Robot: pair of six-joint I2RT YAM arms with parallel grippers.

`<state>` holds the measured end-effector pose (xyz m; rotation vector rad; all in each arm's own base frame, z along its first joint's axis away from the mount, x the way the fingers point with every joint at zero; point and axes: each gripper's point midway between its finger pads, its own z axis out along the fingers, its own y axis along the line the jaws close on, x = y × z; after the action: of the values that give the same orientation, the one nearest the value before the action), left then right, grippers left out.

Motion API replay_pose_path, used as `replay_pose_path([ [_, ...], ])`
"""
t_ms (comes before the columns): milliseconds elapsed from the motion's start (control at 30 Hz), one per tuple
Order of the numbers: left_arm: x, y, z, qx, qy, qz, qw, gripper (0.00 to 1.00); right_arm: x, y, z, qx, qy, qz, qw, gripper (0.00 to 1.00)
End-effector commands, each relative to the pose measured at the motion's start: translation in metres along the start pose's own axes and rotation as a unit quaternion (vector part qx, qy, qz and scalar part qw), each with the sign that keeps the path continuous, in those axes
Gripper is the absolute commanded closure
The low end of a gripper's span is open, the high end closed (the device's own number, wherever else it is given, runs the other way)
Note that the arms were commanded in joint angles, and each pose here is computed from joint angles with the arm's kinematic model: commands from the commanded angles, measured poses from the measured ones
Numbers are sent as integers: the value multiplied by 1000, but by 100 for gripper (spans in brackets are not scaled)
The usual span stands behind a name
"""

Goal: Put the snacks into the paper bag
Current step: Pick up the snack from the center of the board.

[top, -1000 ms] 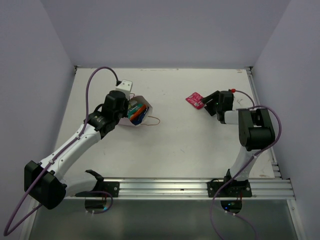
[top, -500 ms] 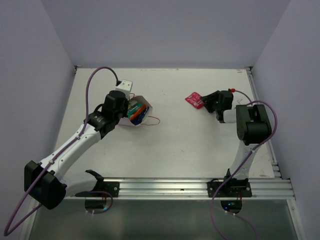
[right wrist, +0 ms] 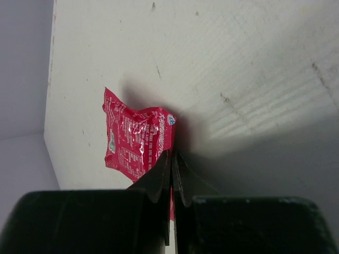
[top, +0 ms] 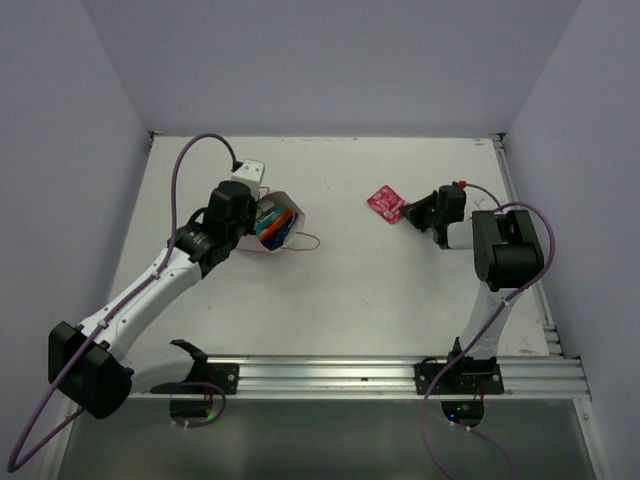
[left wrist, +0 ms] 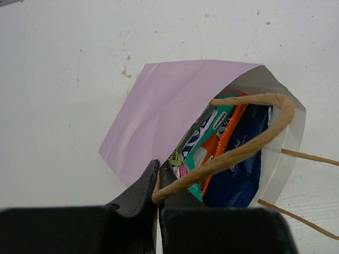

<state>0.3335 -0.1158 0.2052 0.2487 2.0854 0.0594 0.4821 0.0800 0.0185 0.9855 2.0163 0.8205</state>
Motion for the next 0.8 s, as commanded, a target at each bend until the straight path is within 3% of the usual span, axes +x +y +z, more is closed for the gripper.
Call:
replay_pose_path([
  [0,-18,7,-4,-11,-36,-18,999,100,7,11,-21,-15,20,-27,999,100],
  [433,-19,10,-5,-16,-38,-18,999,100,7,103,-108,-145,29,-45,988,100],
  [767,-19,9,-4,-14,-38,-19,999,100,44,173,-170,-227,49,-81,969,100],
])
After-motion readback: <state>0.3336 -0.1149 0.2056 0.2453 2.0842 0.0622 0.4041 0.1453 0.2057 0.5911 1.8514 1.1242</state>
